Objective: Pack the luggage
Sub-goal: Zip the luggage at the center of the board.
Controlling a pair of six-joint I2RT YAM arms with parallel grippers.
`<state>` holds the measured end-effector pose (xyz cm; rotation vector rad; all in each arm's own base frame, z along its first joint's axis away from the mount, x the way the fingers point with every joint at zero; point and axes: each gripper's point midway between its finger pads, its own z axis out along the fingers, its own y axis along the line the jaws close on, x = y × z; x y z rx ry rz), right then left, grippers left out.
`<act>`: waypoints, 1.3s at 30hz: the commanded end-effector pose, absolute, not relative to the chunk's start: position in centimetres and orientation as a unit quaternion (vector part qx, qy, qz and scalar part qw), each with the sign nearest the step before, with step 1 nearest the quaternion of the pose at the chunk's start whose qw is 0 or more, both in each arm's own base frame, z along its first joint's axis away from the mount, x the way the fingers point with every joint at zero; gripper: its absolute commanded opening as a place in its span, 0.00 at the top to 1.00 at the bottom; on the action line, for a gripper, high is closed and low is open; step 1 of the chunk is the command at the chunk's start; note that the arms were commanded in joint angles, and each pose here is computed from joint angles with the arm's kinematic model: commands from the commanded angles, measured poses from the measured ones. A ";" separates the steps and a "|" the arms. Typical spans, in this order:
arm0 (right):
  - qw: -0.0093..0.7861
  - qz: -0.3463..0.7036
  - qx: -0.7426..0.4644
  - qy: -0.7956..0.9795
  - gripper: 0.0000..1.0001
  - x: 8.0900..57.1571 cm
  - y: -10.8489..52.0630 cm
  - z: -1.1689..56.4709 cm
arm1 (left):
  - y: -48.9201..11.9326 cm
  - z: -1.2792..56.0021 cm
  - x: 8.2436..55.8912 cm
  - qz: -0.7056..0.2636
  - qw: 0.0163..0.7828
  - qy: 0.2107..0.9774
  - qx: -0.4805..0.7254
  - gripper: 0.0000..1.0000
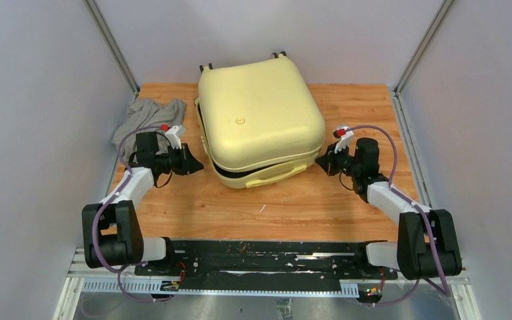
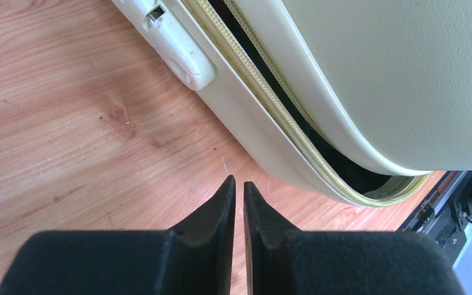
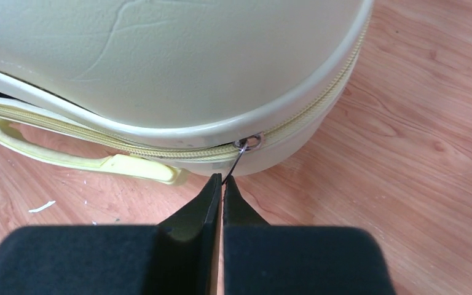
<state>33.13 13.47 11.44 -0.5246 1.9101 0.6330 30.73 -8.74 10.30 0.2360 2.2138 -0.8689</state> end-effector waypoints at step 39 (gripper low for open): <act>0.547 0.328 -0.254 0.727 1.00 29.9 18.4 15.7 | -14.4 9.5 32.3 -0.377 0.366 0.840 0.135 0.88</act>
